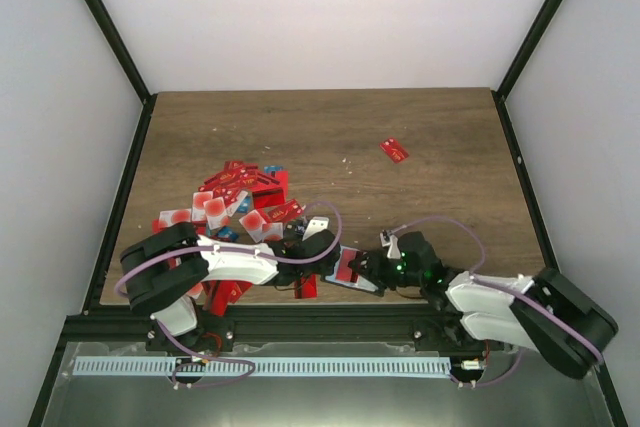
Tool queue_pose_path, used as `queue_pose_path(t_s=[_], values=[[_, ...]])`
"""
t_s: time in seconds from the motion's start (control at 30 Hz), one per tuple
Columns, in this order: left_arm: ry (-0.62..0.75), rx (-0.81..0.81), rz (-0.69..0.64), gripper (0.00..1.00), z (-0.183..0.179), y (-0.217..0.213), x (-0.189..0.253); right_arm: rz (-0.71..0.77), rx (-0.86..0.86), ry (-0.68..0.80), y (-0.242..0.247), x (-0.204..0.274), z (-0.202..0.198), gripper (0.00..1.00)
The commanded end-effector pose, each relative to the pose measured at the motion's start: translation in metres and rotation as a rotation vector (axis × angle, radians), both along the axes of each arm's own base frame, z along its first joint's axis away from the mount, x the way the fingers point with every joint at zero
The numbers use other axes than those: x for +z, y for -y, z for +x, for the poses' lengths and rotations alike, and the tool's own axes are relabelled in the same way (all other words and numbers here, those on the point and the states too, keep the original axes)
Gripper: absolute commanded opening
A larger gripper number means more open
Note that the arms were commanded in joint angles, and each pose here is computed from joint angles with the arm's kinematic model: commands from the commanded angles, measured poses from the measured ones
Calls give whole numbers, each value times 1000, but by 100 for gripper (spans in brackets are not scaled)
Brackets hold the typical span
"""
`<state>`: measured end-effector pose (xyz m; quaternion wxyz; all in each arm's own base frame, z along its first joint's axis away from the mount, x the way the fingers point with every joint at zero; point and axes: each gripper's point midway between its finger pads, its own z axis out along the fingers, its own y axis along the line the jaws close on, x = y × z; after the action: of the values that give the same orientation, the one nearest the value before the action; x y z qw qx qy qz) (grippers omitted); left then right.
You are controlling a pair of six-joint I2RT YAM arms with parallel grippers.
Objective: Put the credit cards into the card holder
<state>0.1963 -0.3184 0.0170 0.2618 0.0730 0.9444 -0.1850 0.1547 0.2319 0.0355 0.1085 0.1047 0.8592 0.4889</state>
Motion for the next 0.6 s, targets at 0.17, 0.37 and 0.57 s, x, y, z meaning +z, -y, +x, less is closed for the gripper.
queue_pose_path(t_s=[0.17,0.37,0.57], values=[[-45,21,121,10,-7,-32,-21,-228,78,15,19,-6,-10,55],[-44,8,116,9,-8,-31,-21,-256,127,8,17,-13,-13,58],[-58,-7,102,8,-11,-28,-25,-255,145,7,11,-14,-9,57]])
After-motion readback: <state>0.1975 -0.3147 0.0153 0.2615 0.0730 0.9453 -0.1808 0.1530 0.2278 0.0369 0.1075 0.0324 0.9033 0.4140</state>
